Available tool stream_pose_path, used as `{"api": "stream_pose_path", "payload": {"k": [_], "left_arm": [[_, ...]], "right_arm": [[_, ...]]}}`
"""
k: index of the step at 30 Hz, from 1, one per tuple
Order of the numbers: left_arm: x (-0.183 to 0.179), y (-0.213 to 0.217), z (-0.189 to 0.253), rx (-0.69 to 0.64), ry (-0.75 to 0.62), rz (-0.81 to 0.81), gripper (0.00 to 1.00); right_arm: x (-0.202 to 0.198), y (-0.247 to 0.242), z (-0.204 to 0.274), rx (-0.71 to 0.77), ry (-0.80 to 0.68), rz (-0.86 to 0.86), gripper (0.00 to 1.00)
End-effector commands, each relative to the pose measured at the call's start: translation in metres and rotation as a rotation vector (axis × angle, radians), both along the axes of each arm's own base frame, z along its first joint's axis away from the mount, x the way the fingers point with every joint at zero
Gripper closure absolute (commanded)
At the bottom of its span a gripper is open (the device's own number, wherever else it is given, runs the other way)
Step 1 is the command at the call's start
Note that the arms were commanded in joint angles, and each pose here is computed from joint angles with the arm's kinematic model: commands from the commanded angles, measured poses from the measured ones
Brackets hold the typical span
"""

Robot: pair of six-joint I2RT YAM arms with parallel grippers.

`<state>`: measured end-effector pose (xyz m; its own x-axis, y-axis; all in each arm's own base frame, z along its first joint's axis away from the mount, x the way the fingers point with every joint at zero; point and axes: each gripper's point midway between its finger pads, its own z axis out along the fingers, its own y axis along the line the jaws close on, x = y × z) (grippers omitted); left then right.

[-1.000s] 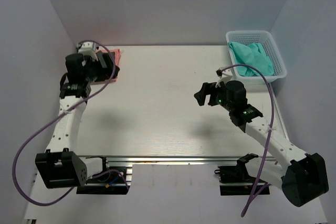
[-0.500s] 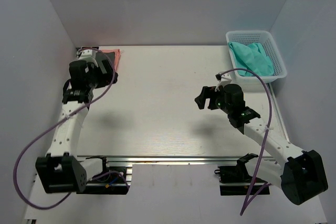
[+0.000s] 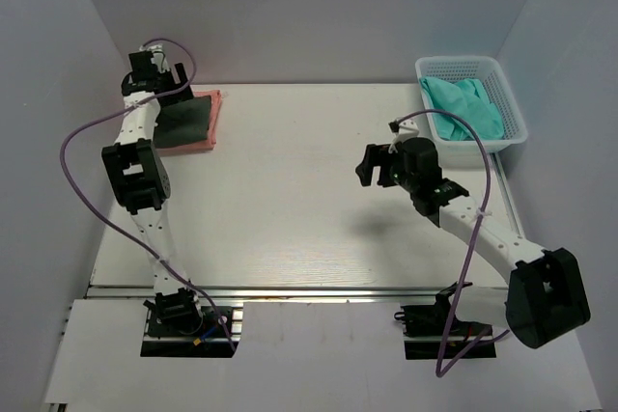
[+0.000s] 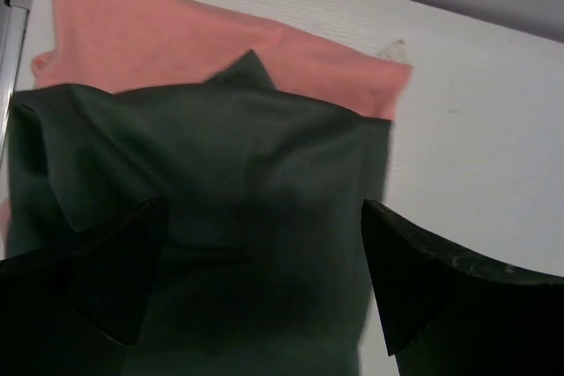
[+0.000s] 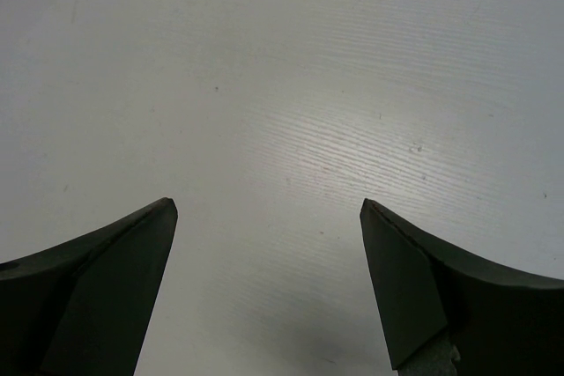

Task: Fold and stack the t-shirts
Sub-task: Put the neatly folded tshirt into the corner of the board with the left arm

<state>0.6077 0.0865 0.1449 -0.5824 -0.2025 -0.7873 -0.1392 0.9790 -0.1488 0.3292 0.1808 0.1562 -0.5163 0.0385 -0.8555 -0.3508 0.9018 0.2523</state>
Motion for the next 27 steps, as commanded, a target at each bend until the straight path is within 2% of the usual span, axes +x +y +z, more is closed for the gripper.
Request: {"api": "stream_pose_path", "payload": {"k": [1, 7, 8, 15, 18, 21, 27], "left_arm": [[0.005, 0.037, 0.029, -0.03, -0.048, 0.007, 0.0], [0.024, 0.062, -0.004, -0.089, -0.082, -0.027, 0.0], [0.024, 0.07, -0.008, -0.09, -0.08, -0.016, 0.0], [0.019, 0.096, -0.052, -0.145, -0.031, 0.023, 0.0], [0.026, 0.091, -0.043, -0.164, -0.076, -0.014, 0.0], [0.036, 0.092, -0.015, -0.158, -0.142, -0.018, 0.0], [0.04, 0.104, 0.072, -0.098, -0.311, 0.092, 0.0]], "right_arm": [[0.023, 0.001, 0.022, -0.016, -0.055, -0.024, 0.1], [0.041, 0.011, 0.019, -0.032, -0.023, -0.022, 0.1], [0.041, 0.012, 0.007, -0.047, 0.017, -0.015, 0.1], [0.051, 0.024, 0.008, -0.036, 0.05, 0.013, 0.1], [0.05, 0.03, 0.009, -0.02, 0.046, 0.042, 0.1], [0.047, 0.032, 0.017, -0.007, 0.03, 0.062, 0.1], [0.033, 0.041, 0.031, 0.051, -0.023, 0.133, 0.1]]}}
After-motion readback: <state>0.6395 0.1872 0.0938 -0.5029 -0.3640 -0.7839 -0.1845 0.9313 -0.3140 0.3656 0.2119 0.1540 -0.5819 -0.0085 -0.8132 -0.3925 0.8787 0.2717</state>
